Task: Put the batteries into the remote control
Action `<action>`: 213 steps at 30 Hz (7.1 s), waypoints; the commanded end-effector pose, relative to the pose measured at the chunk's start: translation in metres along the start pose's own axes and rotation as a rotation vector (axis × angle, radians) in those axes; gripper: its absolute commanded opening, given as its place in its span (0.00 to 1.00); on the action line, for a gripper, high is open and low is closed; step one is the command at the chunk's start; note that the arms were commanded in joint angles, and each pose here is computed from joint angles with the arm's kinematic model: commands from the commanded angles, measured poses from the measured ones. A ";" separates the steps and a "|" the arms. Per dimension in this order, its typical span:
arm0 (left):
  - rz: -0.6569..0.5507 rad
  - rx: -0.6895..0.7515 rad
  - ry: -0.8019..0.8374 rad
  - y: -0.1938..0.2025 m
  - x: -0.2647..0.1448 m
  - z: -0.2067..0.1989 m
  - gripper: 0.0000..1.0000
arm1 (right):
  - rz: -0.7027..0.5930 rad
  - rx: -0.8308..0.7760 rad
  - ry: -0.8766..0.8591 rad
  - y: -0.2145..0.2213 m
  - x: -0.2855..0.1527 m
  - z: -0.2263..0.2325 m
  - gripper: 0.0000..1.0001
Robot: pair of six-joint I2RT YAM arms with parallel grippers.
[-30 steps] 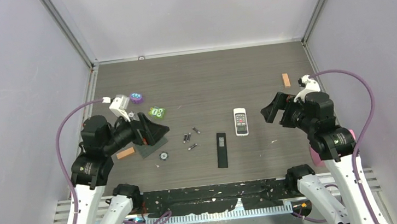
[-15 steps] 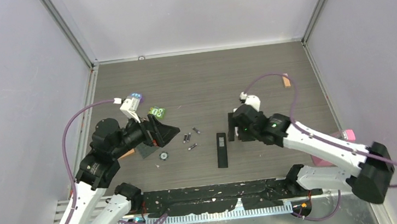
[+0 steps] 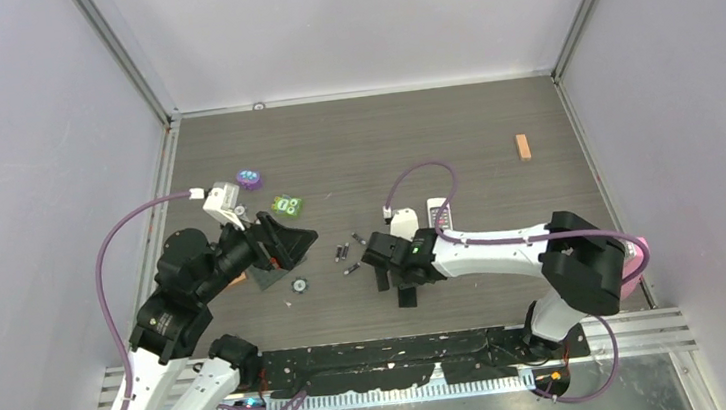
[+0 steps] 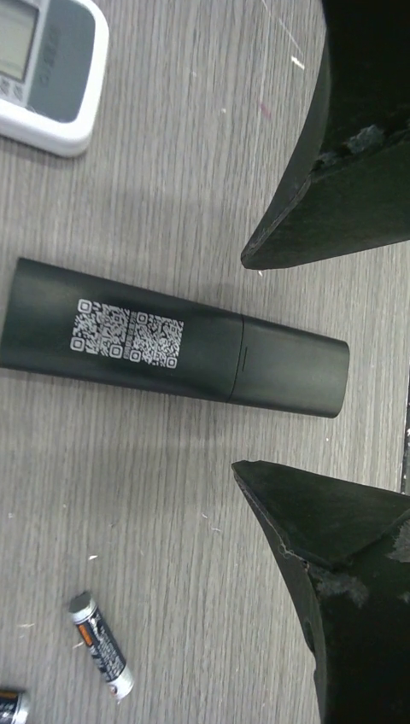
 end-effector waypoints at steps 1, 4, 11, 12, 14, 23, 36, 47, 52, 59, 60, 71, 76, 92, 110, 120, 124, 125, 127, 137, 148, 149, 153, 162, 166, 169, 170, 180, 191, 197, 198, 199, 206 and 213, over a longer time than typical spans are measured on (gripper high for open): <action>-0.008 0.001 -0.031 0.000 0.000 0.005 1.00 | -0.017 0.063 -0.031 -0.005 0.002 0.017 0.86; -0.013 0.000 -0.038 0.001 -0.001 0.006 1.00 | 0.007 0.074 -0.039 0.003 0.006 0.016 0.83; -0.010 -0.002 -0.046 0.000 0.000 0.007 1.00 | 0.045 0.082 -0.015 0.017 0.015 0.009 0.68; -0.009 -0.001 -0.045 0.000 0.000 0.006 0.99 | 0.051 0.080 -0.011 0.018 0.016 0.008 0.68; -0.007 -0.001 -0.048 0.000 0.000 0.006 1.00 | 0.064 0.082 0.003 0.021 0.019 0.007 0.67; -0.001 -0.004 -0.046 0.002 0.000 0.007 1.00 | 0.011 0.083 -0.013 0.014 0.018 0.007 0.43; 0.071 -0.073 0.058 0.006 0.016 -0.006 1.00 | -0.384 -0.050 -0.524 -0.065 -0.092 0.033 0.29; 0.170 -0.176 0.290 0.005 0.037 -0.040 1.00 | -0.530 -0.207 -0.843 -0.080 -0.159 0.046 0.29; 0.193 -0.200 0.256 0.012 0.051 -0.043 0.96 | -0.572 -0.240 -0.922 -0.084 -0.174 0.052 0.29; 0.182 -0.262 0.179 0.013 0.065 -0.041 0.73 | -0.600 -0.282 -0.913 -0.086 -0.177 0.057 0.29; 0.183 -0.268 0.168 0.014 0.066 -0.040 0.68 | -0.601 -0.285 -0.900 -0.087 -0.175 0.058 0.29; 0.193 -0.349 0.071 0.023 0.073 -0.027 0.33 | -0.616 -0.339 -0.846 -0.088 -0.169 0.067 0.29; 0.216 -0.392 0.046 0.029 0.073 -0.024 0.14 | -0.621 -0.315 -0.835 -0.090 -0.170 0.066 0.30; 0.037 -0.396 0.255 -0.012 0.046 -0.060 0.00 | -0.574 0.199 -0.987 -0.091 -0.213 0.035 0.96; -0.252 -0.513 0.503 -0.063 0.001 -0.094 0.00 | -0.531 0.568 -1.392 -0.120 -0.281 0.054 0.79; -0.343 -0.525 0.545 -0.072 -0.009 -0.094 0.00 | -0.499 0.581 -1.409 -0.117 -0.273 0.063 0.59; -0.364 -0.557 0.545 -0.074 -0.009 -0.092 0.00 | -0.492 0.579 -1.409 -0.116 -0.271 0.064 0.59; -0.364 -0.563 0.550 -0.074 -0.009 -0.093 0.00 | -0.492 0.584 -1.404 -0.116 -0.268 0.064 0.59; -0.362 -0.578 0.555 -0.073 -0.010 -0.093 0.00 | -0.496 0.591 -1.406 -0.115 -0.268 0.063 0.57; -0.409 -0.715 0.612 -0.085 -0.022 -0.096 0.00 | -0.471 0.585 -1.396 -0.110 -0.258 0.066 0.28; -0.534 -0.816 0.516 -0.091 -0.033 -0.075 0.00 | -0.497 0.595 -1.429 -0.104 -0.259 0.055 0.15; -0.540 -0.822 0.506 -0.090 -0.033 -0.073 0.00 | -0.507 0.599 -1.433 -0.104 -0.261 0.053 0.12; -0.552 -0.854 0.465 -0.084 -0.030 -0.063 0.00 | -0.534 0.589 -1.436 -0.105 -0.265 0.049 0.09; -0.594 -0.907 0.414 -0.080 -0.028 -0.049 0.00 | -0.551 0.568 -1.448 -0.105 -0.269 0.047 0.05; -0.663 -0.900 0.371 -0.083 -0.033 -0.039 0.00 | -0.564 0.586 -1.434 -0.105 -0.268 0.042 0.05; -0.694 -0.882 0.331 -0.085 -0.035 -0.035 0.00 | -0.574 0.600 -1.416 -0.104 -0.264 0.038 0.09; -0.702 -0.880 0.321 -0.085 -0.034 -0.033 0.00 | -0.578 0.605 -1.406 -0.105 -0.263 0.037 0.11; -0.686 -0.851 0.311 -0.086 -0.028 -0.035 0.00 | -0.559 0.595 -1.356 -0.106 -0.258 0.041 0.20; -0.613 -0.746 0.307 -0.079 -0.020 -0.042 0.00 | -0.517 0.624 -1.283 -0.113 -0.257 0.043 0.56; -0.577 -0.740 0.288 -0.072 -0.014 -0.039 0.00 | -0.544 0.592 -1.256 -0.121 -0.260 0.043 0.69; -0.575 -0.737 0.287 -0.072 -0.014 -0.040 0.00 | -0.545 0.585 -1.247 -0.122 -0.260 0.043 0.70; -0.573 -0.733 0.280 -0.072 -0.014 -0.039 0.00 | -0.553 0.575 -1.246 -0.124 -0.263 0.043 0.73; -0.534 -0.714 0.279 -0.066 -0.013 -0.041 0.00 | -0.547 0.503 -1.177 -0.136 -0.263 0.051 0.74; -0.522 -0.666 0.277 -0.066 -0.018 -0.044 0.00 | -0.476 0.488 -1.153 -0.136 -0.251 0.064 0.56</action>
Point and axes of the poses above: each gripper's point midway between its finger pads, its own x axis out along the fingers, its own z axis along the line the jaws close on, y = z × x, the point moved 5 cm from there along -x, back along the fingers, and after that the axes turned 1 degree about -x, right-handed, at the moved point
